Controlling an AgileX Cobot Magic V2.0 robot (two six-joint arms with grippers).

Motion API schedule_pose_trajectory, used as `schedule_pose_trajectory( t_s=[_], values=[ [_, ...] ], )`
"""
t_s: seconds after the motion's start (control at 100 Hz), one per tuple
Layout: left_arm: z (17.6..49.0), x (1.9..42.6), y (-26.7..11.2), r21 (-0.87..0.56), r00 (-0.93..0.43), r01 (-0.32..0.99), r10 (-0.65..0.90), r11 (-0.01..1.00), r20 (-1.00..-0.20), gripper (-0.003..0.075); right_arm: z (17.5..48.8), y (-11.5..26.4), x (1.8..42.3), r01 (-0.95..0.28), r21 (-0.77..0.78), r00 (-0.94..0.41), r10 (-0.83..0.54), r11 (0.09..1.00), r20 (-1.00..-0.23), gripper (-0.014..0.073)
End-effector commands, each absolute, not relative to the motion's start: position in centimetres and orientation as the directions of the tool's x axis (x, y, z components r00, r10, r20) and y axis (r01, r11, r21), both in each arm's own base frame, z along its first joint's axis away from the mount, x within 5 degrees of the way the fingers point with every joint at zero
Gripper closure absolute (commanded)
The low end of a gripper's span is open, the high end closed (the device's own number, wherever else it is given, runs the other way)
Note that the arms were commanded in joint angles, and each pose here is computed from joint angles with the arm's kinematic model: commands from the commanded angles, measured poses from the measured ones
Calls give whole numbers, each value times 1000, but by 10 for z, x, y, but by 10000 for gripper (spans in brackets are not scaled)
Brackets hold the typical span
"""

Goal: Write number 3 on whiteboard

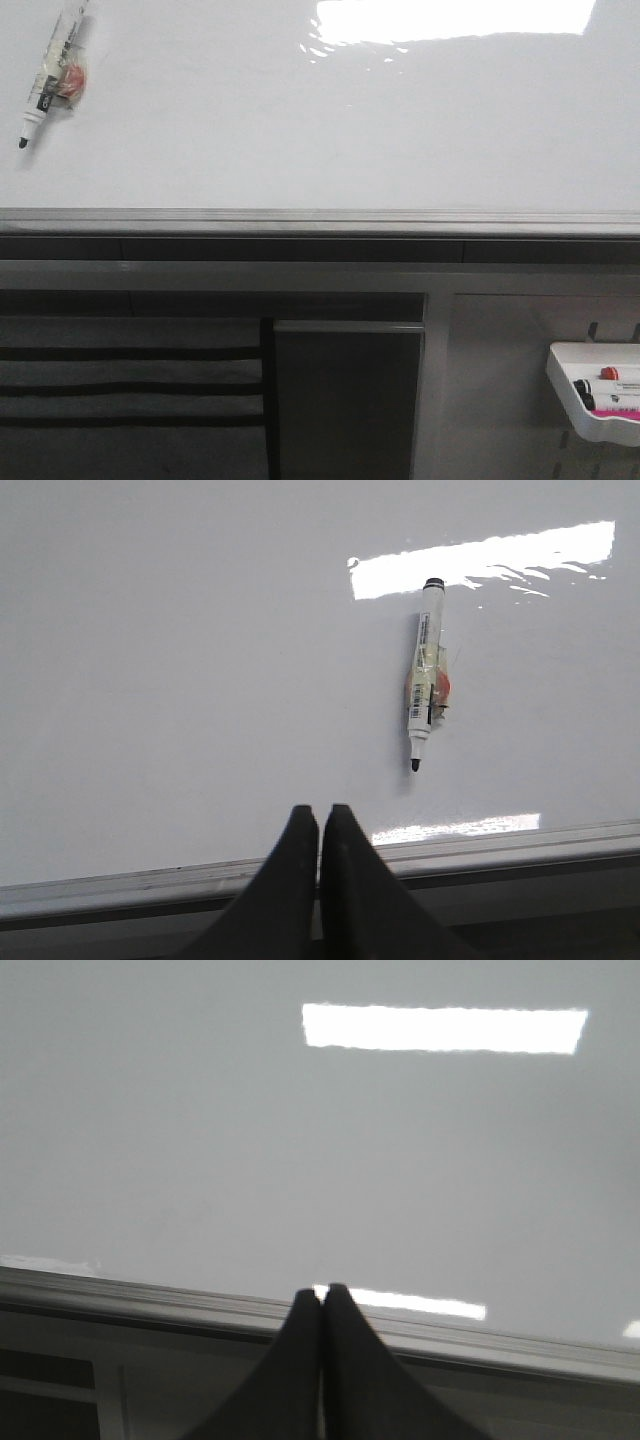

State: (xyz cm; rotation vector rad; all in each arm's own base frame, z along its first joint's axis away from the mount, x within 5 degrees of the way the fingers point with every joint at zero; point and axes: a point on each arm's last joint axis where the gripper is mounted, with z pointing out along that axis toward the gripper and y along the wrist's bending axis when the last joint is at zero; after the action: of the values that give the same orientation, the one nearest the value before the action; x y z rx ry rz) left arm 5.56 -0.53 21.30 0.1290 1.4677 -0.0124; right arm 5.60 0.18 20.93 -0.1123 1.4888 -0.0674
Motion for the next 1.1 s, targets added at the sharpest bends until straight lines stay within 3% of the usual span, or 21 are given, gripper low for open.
schedule_pose_trajectory(
  t_s=[0.0, 0.23, 0.41, 0.5, 0.67, 0.82, 0.95, 1.09],
  values=[
    [219, 53, -4, 68, 200, 76, 51, 995, -978, 741, 209, 3, 55, -21, -154, 154, -149, 988, -977, 664],
    [219, 53, -4, 68, 200, 76, 51, 995, -978, 741, 211, 3, 55, -22, -154, 171, -148, 988, -974, 664],
    [226, 51, -4, 50, 236, 73, 32, 996, -971, 741, 216, 2, 54, -46, 79, 165, 86, 996, -982, 664],
    [244, 47, -4, -35, 236, 97, -57, 995, -970, 741, 234, 1, 50, -55, 146, 170, 154, 988, -973, 664],
    [290, 40, -8, -35, 135, 153, -56, 988, -989, 741, 282, 2, 44, -46, 142, 76, 146, 989, -986, 664],
    [325, 48, -12, -14, -3, 183, -14, 983, -1000, 741, 315, 2, 54, -37, 22, -56, 20, 999, -998, 664],
    [337, 65, -15, -19, -98, 192, 0, 981, -995, 741, 335, 3, 70, -41, -4, -158, -11, 999, -987, 664],
    [335, 80, -16, -25, -150, 188, 4, 982, -989, 741, 336, 3, 84, -40, -2, -206, -10, 999, -979, 664]
  ],
)
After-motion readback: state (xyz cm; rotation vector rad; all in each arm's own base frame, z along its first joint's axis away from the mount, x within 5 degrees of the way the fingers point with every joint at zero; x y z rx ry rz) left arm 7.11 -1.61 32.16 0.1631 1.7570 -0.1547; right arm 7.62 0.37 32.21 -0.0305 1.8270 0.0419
